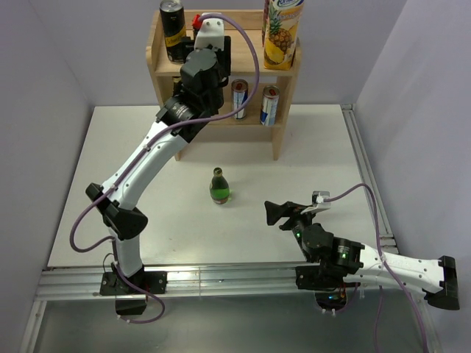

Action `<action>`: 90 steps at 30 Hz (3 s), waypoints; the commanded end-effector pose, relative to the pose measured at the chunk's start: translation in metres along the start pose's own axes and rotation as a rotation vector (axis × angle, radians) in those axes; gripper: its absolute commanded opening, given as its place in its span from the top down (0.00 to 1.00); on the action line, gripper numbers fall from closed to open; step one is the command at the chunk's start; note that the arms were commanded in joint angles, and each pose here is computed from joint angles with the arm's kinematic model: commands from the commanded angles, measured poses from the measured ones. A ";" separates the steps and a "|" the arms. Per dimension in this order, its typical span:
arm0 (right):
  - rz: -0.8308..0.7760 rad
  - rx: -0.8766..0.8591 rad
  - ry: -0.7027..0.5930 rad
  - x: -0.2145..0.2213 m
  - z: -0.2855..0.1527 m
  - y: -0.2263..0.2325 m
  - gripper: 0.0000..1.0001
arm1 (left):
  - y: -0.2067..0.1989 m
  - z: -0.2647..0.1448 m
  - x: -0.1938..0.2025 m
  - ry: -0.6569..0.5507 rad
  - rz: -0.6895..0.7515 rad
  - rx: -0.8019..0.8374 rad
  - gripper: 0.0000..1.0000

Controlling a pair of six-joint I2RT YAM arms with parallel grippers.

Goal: Place and organize the beverage onto the shelf

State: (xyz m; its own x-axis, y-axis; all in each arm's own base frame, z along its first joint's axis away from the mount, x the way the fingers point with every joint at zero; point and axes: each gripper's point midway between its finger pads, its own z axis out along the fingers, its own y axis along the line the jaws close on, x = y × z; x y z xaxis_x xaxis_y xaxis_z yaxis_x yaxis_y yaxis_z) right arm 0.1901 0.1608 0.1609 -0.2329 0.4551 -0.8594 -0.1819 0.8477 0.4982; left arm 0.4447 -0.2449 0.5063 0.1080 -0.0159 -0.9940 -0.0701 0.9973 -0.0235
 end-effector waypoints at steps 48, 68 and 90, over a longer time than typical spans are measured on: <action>-0.013 0.016 -0.013 0.002 0.000 -0.006 0.07 | 0.016 0.068 0.017 -0.050 -0.176 -0.004 0.15; -0.012 0.018 -0.015 0.003 0.000 -0.008 0.08 | 0.016 0.067 0.032 -0.030 -0.155 -0.004 0.01; 0.007 0.011 -0.026 0.001 0.001 -0.004 0.08 | 0.020 0.032 0.039 -0.015 -0.151 -0.011 0.01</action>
State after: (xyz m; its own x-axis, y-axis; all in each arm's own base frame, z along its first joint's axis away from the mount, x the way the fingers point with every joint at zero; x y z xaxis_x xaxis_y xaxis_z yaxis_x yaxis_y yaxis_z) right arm 0.1901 0.1601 0.1561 -0.2314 0.4438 -0.8657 -0.1843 0.8538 0.4869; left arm 0.4950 -0.2314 0.4614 0.1216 -0.1529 -0.9807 -0.0392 0.9866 -0.1586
